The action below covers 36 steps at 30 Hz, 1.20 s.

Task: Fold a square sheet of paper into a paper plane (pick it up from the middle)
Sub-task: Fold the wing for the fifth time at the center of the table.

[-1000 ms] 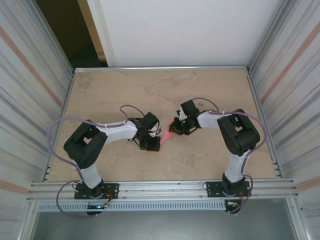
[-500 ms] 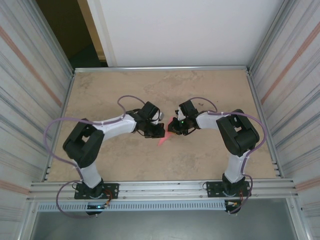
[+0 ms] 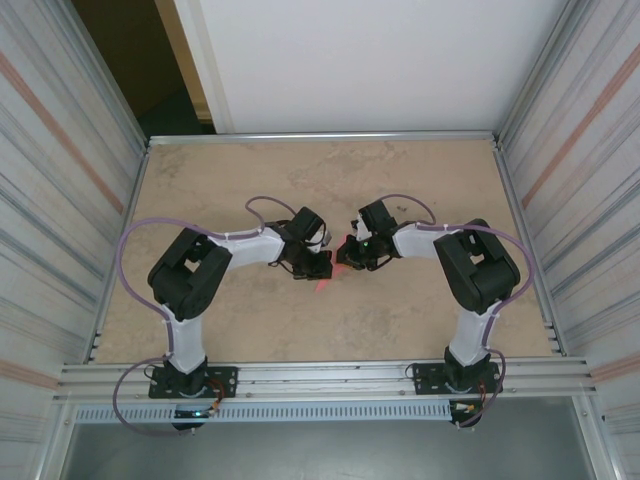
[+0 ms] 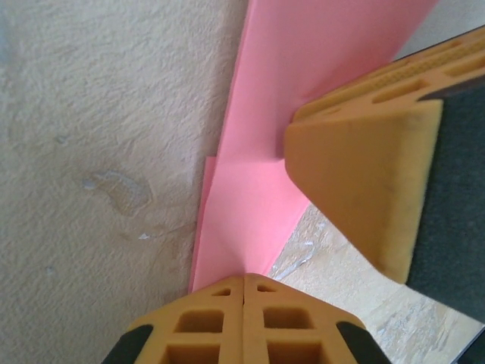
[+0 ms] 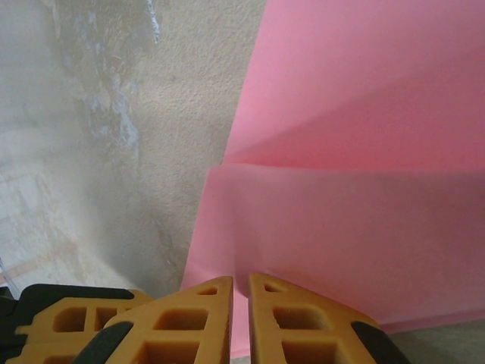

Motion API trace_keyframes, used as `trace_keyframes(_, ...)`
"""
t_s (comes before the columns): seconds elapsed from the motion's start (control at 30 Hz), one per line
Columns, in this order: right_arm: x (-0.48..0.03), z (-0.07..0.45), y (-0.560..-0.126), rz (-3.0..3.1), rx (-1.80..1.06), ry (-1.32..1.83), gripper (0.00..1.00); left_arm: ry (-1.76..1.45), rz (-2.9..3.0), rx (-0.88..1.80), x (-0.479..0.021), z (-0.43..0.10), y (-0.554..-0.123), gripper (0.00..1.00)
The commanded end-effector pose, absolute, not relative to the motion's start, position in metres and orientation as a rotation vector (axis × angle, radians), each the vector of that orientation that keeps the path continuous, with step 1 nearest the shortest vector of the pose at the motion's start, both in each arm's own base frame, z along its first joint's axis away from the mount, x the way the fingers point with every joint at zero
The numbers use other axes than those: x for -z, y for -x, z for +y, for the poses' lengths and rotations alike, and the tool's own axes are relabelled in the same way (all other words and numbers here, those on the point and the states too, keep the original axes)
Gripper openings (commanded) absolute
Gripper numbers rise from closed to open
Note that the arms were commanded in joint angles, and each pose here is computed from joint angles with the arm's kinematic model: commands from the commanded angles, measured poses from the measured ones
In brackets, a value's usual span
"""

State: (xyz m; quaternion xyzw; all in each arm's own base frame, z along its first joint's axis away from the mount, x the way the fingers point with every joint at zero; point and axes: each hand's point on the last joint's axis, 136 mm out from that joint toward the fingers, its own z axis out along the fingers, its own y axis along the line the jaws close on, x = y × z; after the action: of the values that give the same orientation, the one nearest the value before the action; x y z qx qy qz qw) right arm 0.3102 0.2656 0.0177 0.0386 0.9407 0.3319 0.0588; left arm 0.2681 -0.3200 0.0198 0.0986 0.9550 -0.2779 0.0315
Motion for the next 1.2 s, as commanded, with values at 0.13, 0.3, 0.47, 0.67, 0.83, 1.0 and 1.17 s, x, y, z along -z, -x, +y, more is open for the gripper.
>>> trace_keyframes(0.13, -0.028, 0.243, -0.328, 2.835, -0.882, -0.099, 0.13, -0.235, 3.064, 0.717, 0.009, -0.294, -0.249, 0.02)
trace_keyframes(0.3, -0.022, 0.241, -0.331, 2.849, -0.868, -0.080, 0.13, -0.236, 3.064, 0.721, 0.009, -0.295, -0.249, 0.02)
trace_keyframes(0.47, -0.021, 0.234, -0.336, 2.858, -0.815, -0.092, 0.13, -0.234, 3.069, 0.720, 0.010, -0.295, -0.248, 0.02)
trace_keyframes(0.67, -0.013, 0.228, -0.335, 2.877, -0.778, -0.110, 0.12, -0.234, 3.076, 0.717, 0.011, -0.295, -0.246, 0.02)
trace_keyframes(0.83, -0.001, 0.222, -0.332, 2.896, -0.777, -0.143, 0.12, -0.231, 3.066, 0.727, 0.006, -0.296, -0.247, 0.02)
trace_keyframes(1.0, 0.013, 0.219, -0.320, 2.929, -0.788, -0.142, 0.12, -0.299, 2.941, 0.841, -0.028, -0.314, -0.262, 0.03)
trace_keyframes(1.17, 0.010, 0.225, -0.315, 2.918, -0.853, -0.097, 0.12, -0.360, 2.759, 0.982, -0.068, -0.340, -0.285, 0.09)
